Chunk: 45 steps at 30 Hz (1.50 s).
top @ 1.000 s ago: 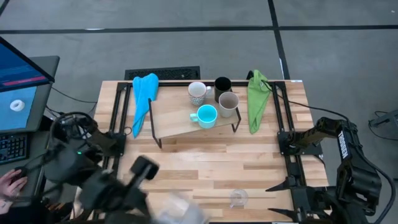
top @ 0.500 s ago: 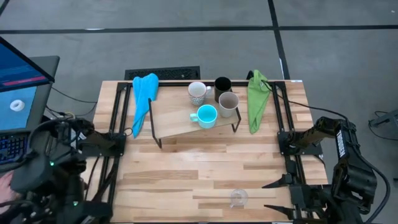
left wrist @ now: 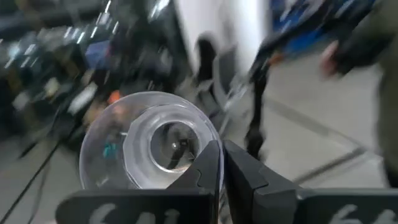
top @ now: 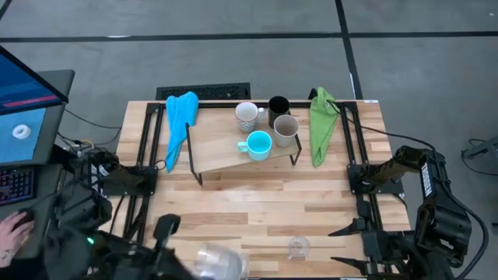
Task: Stack small to large cups/mugs on shelf
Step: Put the top transparent mug on the shelf
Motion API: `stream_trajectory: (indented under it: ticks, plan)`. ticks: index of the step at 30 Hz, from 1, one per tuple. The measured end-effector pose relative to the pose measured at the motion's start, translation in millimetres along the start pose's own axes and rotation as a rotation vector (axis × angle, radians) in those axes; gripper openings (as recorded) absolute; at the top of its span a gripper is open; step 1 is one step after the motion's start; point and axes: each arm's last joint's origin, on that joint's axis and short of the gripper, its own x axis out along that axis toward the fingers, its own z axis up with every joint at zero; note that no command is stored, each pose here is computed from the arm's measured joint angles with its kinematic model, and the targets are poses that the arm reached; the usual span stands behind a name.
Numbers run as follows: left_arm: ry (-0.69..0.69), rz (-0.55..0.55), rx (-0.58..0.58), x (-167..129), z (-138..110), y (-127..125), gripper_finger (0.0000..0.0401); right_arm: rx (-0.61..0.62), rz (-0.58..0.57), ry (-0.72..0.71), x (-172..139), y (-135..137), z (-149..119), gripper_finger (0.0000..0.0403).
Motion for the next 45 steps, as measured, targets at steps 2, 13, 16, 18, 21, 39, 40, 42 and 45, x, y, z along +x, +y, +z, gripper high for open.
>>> stream_trajectory:
  ticks: [2, 13, 16, 18, 21, 39, 40, 42, 45]
  plan:
    - [0.088, 0.076, -0.001, 1.4, -10.5, 0.7, 0.0000, 0.005, 0.000, 0.009, 2.2, -1.2, 1.1, 0.0254]
    - [0.391, 0.456, 0.331, 8.1, -56.5, 12.2, 0.0000, 0.012, 0.000, 0.064, 14.0, -8.3, 6.4, 0.0254]
    - [0.454, 0.615, 0.472, 9.2, -60.9, 24.9, 0.0000, 0.011, -0.008, 0.066, 16.6, -10.2, 7.9, 0.0254]
    - [0.509, 0.706, 0.594, 10.6, -62.4, 33.3, 0.0000, 0.015, -0.014, 0.066, 18.2, -11.4, 8.9, 0.0254]
    - [0.618, 0.830, 0.791, 13.5, -62.7, 46.0, 0.0000, 0.020, -0.021, 0.065, 20.0, -12.8, 10.1, 0.0254]
    - [0.864, 0.915, 0.946, 36.9, -74.3, 106.5, 0.0000, 0.068, -0.023, 0.047, 22.4, -17.5, 16.7, 0.0254]
    - [0.841, 0.930, 0.910, 37.3, -73.6, 106.5, 0.0000, 0.068, -0.023, 0.047, 22.5, -17.6, 16.7, 0.0254]
    - [0.770, 0.970, 0.796, 38.3, -72.0, 106.4, 0.0000, 0.068, -0.023, 0.047, 22.6, -17.5, 16.7, 0.0254]
    - [0.625, 0.987, 0.566, 38.4, -70.5, 105.8, 0.0000, 0.071, -0.021, 0.045, 22.5, -17.2, 16.8, 0.0254]
